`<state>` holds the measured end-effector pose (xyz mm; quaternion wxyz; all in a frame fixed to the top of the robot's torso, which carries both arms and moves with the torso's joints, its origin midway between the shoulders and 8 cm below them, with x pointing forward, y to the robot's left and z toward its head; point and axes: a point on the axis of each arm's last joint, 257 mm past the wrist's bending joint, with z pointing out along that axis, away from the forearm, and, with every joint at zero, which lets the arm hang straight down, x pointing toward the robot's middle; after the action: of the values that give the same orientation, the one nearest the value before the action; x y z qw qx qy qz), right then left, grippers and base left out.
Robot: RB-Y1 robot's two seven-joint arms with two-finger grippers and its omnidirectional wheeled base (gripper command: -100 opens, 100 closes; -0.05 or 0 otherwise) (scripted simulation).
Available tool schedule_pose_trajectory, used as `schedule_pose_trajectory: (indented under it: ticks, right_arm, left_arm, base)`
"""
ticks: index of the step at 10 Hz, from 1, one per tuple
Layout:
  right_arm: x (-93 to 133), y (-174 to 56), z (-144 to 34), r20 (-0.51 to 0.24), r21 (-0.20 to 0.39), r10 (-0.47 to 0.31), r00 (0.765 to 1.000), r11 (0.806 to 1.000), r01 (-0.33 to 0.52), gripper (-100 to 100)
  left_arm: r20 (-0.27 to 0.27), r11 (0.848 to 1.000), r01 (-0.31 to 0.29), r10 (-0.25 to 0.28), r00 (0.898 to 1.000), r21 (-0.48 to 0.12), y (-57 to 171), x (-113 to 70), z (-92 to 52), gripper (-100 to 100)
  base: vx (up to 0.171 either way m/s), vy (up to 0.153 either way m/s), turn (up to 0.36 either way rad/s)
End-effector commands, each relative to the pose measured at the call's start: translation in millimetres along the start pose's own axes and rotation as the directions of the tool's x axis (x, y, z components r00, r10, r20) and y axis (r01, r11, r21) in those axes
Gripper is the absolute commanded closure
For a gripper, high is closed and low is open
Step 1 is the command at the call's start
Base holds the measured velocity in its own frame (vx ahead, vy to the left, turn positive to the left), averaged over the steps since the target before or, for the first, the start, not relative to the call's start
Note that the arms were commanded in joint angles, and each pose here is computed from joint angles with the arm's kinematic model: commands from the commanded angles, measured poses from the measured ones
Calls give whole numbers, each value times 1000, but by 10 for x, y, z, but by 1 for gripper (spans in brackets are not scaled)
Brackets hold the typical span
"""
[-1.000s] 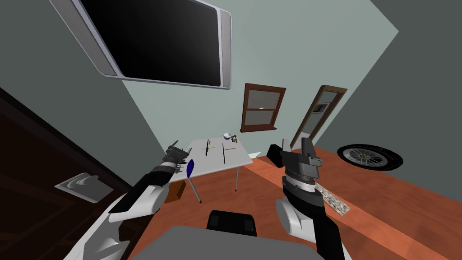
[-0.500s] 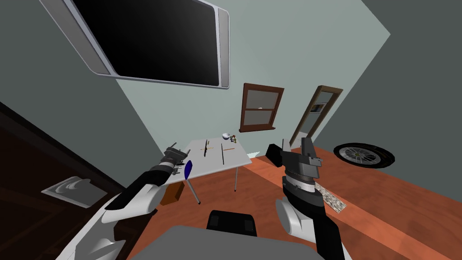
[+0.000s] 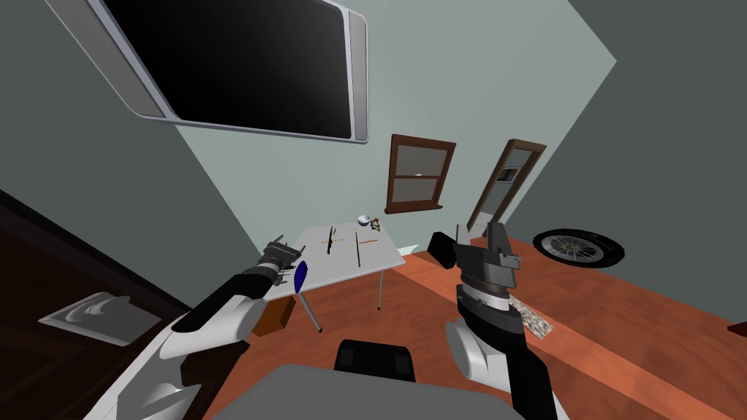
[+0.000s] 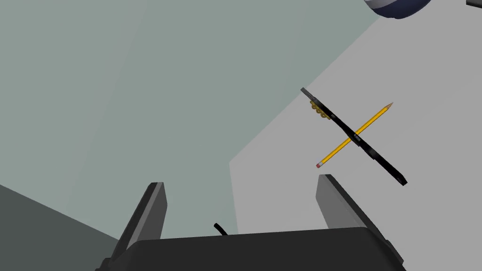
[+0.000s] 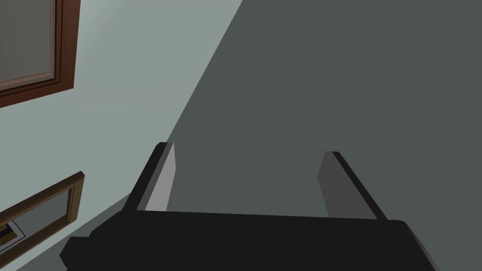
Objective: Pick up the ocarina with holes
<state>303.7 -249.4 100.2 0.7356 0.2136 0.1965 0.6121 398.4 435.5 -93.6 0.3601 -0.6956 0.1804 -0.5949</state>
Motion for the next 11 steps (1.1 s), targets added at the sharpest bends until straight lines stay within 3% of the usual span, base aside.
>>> schedule_pose_trajectory:
  ticks: [1, 2, 5, 6, 7, 8, 9, 10, 11]
  right_arm:
    - [0, 0, 0, 0, 0, 0, 1000, 1000, 0, 0]
    - [0, 0, 0, 0, 0, 0, 1000, 1000, 0, 0]
    - [0, 0, 0, 0, 0, 0, 1000, 1000, 0, 0]
    - [0, 0, 0, 0, 0, 0, 1000, 1000, 0, 0]
    - [0, 0, 0, 0, 0, 0, 1000, 1000, 0, 0]
    - [0, 0, 0, 0, 0, 0, 1000, 1000, 0, 0]
    - [0, 0, 0, 0, 0, 0, 1000, 1000, 0, 0]
    - [0, 0, 0, 0, 0, 0, 1000, 1000, 0, 0]
    - [0, 0, 0, 0, 0, 0, 1000, 1000, 0, 0]
  left_arm:
    - [37, 1000, 22, -21, 999, -21, 28, -94, -5, -100]
    - [67, 998, 61, -59, 996, -28, 23, -186, -8, -100]
    - [134, 993, 103, -95, 987, -55, 89, -367, -27, -100]
    - [167, 988, 142, -131, 977, -57, 97, -469, -40, -100]
    - [184, 987, 144, -129, 974, -67, 127, -507, -49, -100]
    - [221, 981, 183, -164, 961, -68, 146, -619, -69, -100]
    - [234, 980, 185, -163, 958, -75, 170, -649, -79, -100]
    - [275, 972, 224, -195, 941, -76, 199, -770, -109, -100]
    - [285, 971, 225, -194, 939, -81, 218, -792, -117, -100]
  base:
    - [12, -7, -18]
    - [17, -12, -37]
    - [15, -11, -30]
    - [18, -13, -41]
    - [20, -9, -21]
    - [25, -14, -40]
    - [20, -13, -23]
    - [22, -13, -42]
    - [21, -10, -18]
